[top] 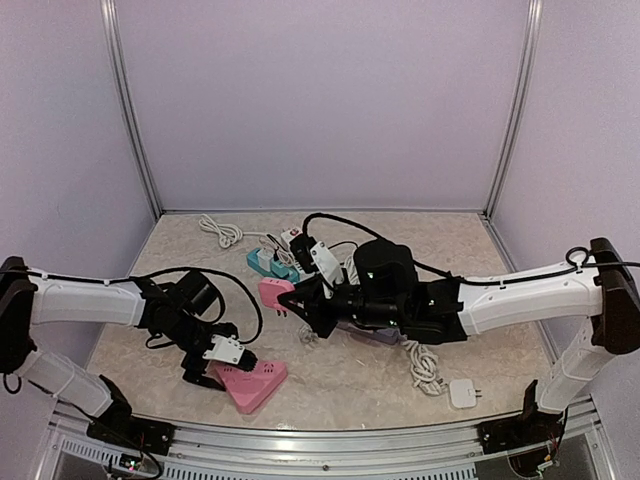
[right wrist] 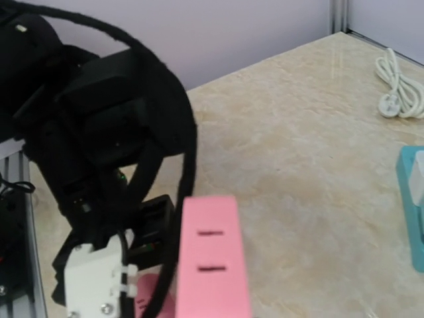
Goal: Insert the plug
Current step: Move the socket to the center of the board.
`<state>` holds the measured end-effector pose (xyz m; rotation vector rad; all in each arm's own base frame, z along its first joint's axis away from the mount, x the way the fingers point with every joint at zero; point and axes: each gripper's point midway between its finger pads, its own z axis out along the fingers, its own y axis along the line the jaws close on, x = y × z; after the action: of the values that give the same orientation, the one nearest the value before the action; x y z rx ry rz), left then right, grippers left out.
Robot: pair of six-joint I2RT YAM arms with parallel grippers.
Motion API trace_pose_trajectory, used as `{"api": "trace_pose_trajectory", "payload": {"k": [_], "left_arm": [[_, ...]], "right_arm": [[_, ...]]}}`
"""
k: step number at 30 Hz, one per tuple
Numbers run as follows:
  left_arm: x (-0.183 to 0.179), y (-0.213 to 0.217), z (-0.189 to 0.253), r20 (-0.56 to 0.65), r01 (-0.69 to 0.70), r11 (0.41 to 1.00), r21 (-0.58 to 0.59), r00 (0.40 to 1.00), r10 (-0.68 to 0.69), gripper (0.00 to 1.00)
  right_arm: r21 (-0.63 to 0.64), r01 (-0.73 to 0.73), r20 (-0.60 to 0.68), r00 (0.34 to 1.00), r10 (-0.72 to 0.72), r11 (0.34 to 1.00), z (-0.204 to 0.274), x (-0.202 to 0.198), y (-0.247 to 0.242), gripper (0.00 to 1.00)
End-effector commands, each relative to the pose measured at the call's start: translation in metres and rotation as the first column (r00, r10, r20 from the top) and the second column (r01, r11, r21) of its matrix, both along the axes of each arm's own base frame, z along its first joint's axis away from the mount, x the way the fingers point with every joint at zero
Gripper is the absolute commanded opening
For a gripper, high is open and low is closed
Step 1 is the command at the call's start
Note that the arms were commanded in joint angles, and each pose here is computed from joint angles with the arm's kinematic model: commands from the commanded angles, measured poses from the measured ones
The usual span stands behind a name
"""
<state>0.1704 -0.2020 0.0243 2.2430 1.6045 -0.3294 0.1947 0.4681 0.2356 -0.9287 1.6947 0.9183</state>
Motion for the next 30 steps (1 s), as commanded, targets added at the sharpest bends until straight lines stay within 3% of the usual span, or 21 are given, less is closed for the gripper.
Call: {"api": "trace_pose_trajectory", "payload": {"k": [1,11,20,30], "left_arm": [[-0.021,0.004,-0.005,-0.014,0.08,0.994,0.073,0.997,-0.08,0.95],[-0.07,-0.028,-0.002,0.07,0.178,0.982,0.065,0.981,-0.182,0.85],[-0.079,-0.036,-0.017,0.075,0.146,0.978,0.147,0.985,-0.158,0.8],[-0.091,-0.038,-0.01,0.132,0.172,0.981,0.085,0.974,-0.182,0.79]], "right_arm": [[0.006,0.045,0.028,0.999,-0.045,0.999,0.011,0.004,-0.019,0.0],[0.024,0.059,0.024,0.998,-0.059,0.998,0.016,0.001,-0.031,0.0],[0.035,0.052,0.005,0.999,-0.052,0.998,0.014,-0.002,-0.033,0.0],[0.03,0.058,0.007,0.998,-0.058,0.998,0.012,-0.001,-0.035,0.0]]}}
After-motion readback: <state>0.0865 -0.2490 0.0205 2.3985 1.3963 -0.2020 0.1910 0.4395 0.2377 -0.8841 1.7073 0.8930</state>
